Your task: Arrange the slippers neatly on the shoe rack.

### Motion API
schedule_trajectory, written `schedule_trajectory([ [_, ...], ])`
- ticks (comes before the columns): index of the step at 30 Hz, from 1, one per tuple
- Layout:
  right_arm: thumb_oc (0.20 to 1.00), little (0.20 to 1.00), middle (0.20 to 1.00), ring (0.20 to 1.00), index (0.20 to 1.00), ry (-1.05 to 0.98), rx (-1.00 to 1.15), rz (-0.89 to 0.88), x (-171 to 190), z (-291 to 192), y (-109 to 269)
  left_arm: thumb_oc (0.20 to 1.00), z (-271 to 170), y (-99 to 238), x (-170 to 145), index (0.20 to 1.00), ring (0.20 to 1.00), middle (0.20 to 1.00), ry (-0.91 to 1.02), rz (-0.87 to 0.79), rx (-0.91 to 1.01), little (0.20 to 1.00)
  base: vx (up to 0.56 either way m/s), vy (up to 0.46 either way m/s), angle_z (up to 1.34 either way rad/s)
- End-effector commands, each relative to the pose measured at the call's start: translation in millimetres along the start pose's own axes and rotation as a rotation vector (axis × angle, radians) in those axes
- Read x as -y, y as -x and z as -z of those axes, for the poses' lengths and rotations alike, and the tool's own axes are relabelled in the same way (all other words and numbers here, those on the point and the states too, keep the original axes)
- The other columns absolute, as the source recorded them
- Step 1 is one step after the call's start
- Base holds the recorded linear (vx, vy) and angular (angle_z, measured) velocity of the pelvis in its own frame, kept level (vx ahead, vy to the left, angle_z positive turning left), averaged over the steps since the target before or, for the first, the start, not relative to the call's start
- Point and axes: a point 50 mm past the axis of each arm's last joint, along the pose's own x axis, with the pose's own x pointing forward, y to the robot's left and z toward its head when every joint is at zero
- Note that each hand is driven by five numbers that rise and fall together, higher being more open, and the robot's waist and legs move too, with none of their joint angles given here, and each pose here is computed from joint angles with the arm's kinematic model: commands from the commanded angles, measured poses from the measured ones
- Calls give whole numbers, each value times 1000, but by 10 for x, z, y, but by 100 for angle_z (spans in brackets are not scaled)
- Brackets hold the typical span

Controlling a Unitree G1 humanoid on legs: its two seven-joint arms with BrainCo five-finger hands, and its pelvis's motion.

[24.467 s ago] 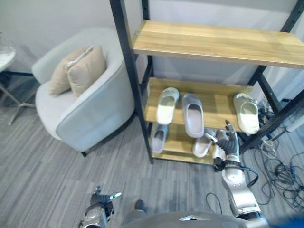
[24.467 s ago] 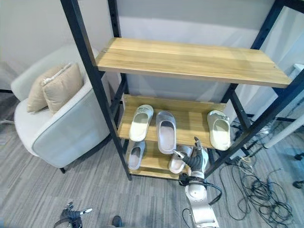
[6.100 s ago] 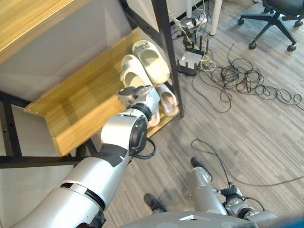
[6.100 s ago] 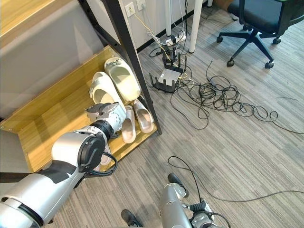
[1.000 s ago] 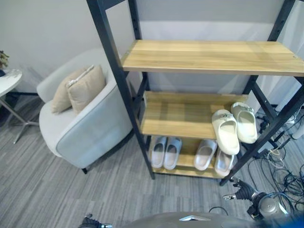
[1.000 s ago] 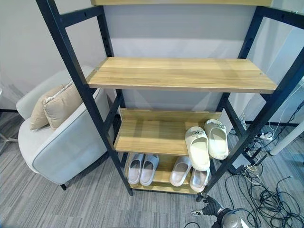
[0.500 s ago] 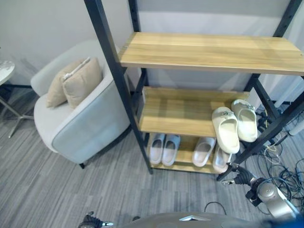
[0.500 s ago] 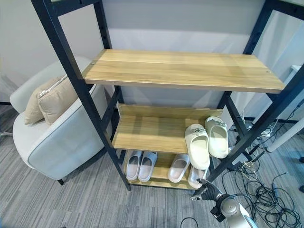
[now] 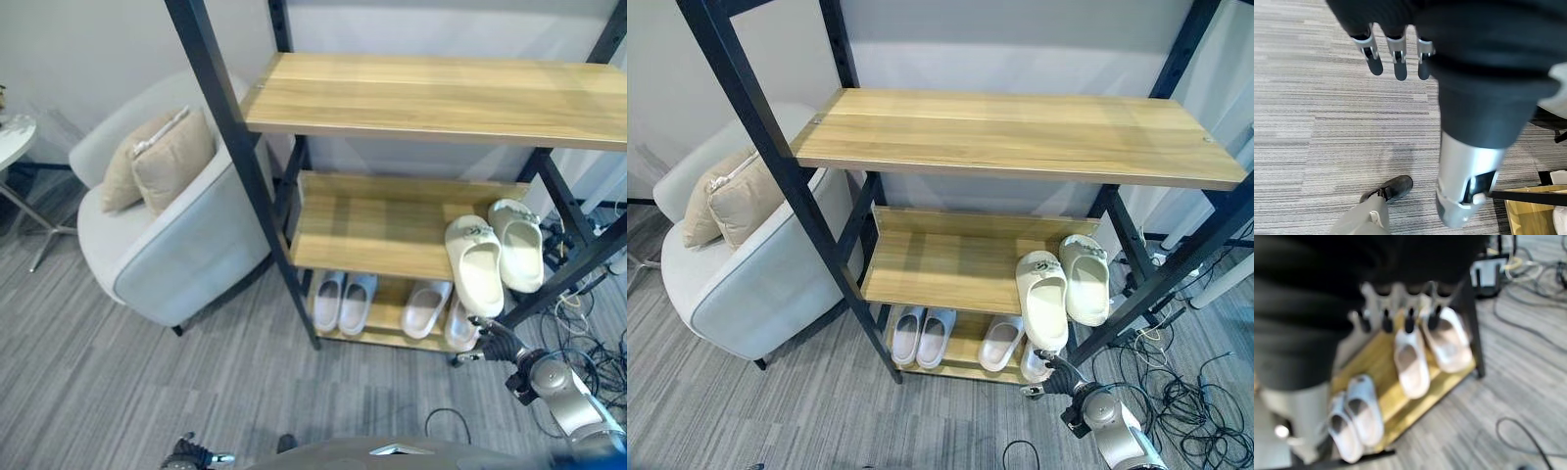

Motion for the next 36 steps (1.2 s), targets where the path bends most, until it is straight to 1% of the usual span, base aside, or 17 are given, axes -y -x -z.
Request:
schedule_trajectory([
  [1,1000,1000,1000,1000,1000,-11,63,104,219,-174,-79,1000,-189,-50,-339,1000,1000,1000,47,-86,67,1000,0,0,0],
  [4,1000,1000,1000,1000,1000,-11,72,114,245,-210,-92,1000,-219,-51,-344,1000,1000,1000,46,-86,77,1000,0,0,0],
  [5,1000,1000,1000,1000,1000,-12,87,143,330,-274,-110,1000,-242,-49,-339,1000,1000,1000,43,-83,90,1000,-10,-5,3],
  [7,1000,1000,1000,1000,1000,-12,87,143,330,-275,-110,1000,-243,-50,-339,1000,1000,1000,44,-83,90,1000,0,0,0],
  [13,1000,1000,1000,1000,1000,-3,134,204,577,-481,-122,1000,-267,-50,-294,1000,1000,1000,37,-73,97,1000,0,0,0],
  [17,1000,1000,1000,1000,1000,1,145,223,672,-551,-124,1000,-268,-48,-271,1000,1000,1000,42,-60,101,1000,0,0,0],
  [27,1000,1000,1000,1000,1000,2,156,244,763,-616,-118,1000,-328,-24,-203,1000,1000,1000,24,-13,139,1000,0,0,0],
  [30,1000,1000,1000,1000,1000,2,129,246,777,-544,-130,1000,-324,26,-117,1000,1000,1000,-10,36,175,1000,0,0,0],
  [36,1000,1000,1000,1000,1000,11,113,261,824,-503,-112,1000,-278,58,-100,1000,1000,1000,-54,42,173,1000,0,0,0],
])
